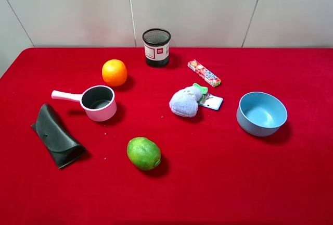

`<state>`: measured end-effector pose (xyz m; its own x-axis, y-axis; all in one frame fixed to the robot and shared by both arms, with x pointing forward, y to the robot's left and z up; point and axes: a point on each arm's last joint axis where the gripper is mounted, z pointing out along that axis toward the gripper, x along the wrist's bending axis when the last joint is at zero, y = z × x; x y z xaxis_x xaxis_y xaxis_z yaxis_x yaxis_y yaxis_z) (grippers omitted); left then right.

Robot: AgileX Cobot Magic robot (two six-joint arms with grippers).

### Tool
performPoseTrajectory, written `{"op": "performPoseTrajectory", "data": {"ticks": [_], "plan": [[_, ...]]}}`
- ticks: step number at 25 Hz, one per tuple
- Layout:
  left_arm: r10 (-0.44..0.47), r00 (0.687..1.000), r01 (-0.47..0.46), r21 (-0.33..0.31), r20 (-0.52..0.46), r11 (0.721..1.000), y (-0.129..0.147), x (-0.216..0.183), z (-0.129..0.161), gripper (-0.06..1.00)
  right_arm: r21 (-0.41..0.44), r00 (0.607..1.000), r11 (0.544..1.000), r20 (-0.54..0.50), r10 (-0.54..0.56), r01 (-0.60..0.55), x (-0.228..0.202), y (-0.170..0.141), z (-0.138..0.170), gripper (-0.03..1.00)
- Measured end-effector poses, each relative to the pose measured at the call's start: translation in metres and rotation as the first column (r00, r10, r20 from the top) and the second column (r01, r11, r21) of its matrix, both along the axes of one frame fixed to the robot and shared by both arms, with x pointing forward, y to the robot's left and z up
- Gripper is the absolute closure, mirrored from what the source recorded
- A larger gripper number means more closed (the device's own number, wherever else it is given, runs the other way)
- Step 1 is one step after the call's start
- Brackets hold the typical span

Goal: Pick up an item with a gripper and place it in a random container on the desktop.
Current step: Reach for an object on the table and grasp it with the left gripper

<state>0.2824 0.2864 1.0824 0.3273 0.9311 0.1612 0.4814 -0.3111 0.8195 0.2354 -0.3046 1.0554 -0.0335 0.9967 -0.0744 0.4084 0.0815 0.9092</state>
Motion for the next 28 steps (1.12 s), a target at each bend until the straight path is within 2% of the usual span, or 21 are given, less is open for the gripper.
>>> {"op": "performPoseTrajectory", "data": {"ticks": [4, 12, 19, 28], "plan": [[-0.029, 0.999, 0.031, 0.041, -0.042, 0.999, -0.002, 0.022, 0.003, -0.05, 0.000, 1.000, 1.000, 0.000, 0.000, 0.000, 0.000, 0.000, 0.000, 0.27], [-0.148, 0.984, 0.153, 0.051, -0.099, 0.987, -0.019, 0.065, 0.018, -0.05, 0.000, 1.000, 1.000, 0.000, 0.000, 0.000, 0.000, 0.000, 0.000, 0.27], [-0.251, 0.953, 0.264, 0.055, -0.170, 0.963, -0.047, 0.109, 0.031, -0.05, 0.000, 1.000, 1.000, 0.000, 0.000, 0.000, 0.000, 0.000, 0.000, 0.27], [-0.355, 0.900, 0.380, 0.059, -0.253, 0.923, -0.093, 0.161, 0.029, -0.05, 0.000, 1.000, 1.000, 0.000, 0.000, 0.000, 0.000, 0.000, 0.000, 0.27]]}}
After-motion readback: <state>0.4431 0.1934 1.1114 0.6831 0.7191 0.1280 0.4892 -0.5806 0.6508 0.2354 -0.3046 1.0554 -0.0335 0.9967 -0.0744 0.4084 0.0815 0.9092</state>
